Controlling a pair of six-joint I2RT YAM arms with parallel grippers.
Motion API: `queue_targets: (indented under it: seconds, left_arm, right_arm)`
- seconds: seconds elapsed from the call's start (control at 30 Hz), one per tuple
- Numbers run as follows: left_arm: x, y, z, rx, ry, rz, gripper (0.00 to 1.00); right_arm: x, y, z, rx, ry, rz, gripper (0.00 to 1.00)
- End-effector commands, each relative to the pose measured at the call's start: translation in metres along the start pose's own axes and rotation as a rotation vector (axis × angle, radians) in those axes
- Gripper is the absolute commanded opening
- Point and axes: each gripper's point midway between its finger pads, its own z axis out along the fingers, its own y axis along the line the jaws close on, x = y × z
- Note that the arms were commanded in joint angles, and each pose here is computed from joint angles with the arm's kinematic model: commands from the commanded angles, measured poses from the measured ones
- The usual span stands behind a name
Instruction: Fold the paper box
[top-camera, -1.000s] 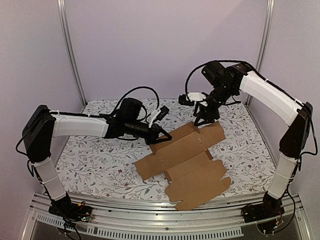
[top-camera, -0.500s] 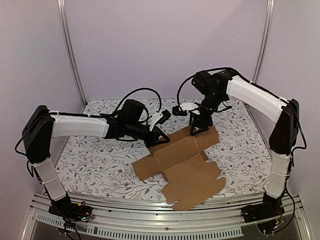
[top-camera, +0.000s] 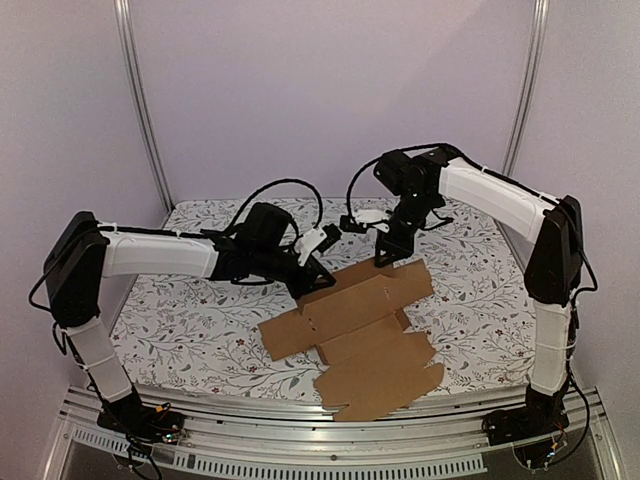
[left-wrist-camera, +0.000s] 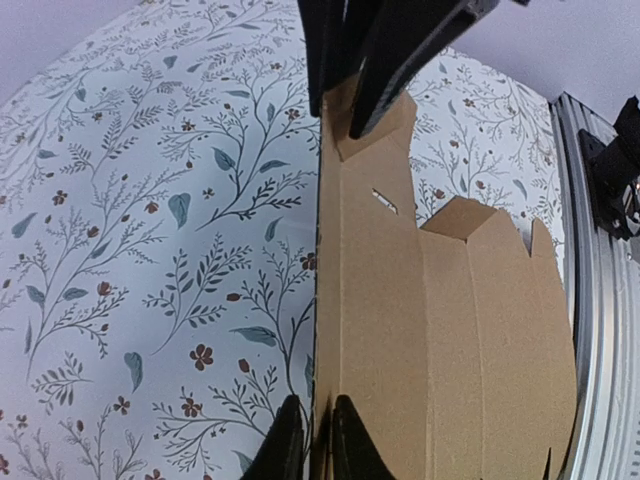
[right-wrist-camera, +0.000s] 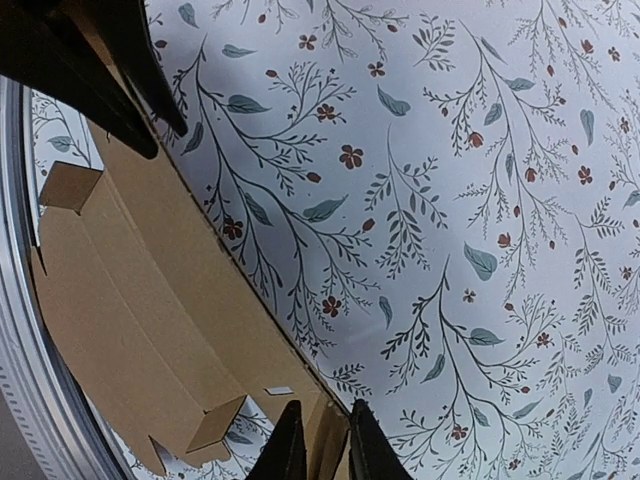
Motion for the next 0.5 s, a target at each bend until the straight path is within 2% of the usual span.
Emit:
queue_targets:
  seconds: [0.0,0.1,0.2,0.33,0.47]
  left_arm:
    - [-0.021,0.010,-0.015,-0.119,-0.080,0.024,0.19]
    - [-0.023,0.020,-0.031,-0.207,-0.142,-0.006,0.32]
    - [-0.013,0.031,-0.050,-0.304,-0.192,-0.110,0.41]
    - [0.028,0.038,-0.076,-0.400,-0.240,-0.311,0.51]
    - [0.056,0.033,-0.098,-0.401,-0.348,-0.482,0.71]
  right_arm:
    - [0.002,-0.009,0.009,0.040,0.026,0.067,0.10]
    - [0.007,-0.012,0.015,0.052,0.041,0.084,0.05]
    - [0.013,-0.016,0.021,0.058,0.052,0.111,0.03]
    - [0.021,-0.025,0.019,0.057,0.047,0.170,0.02]
    - [0.029,-0.037,0.010,0.052,0.016,0.246,0.02]
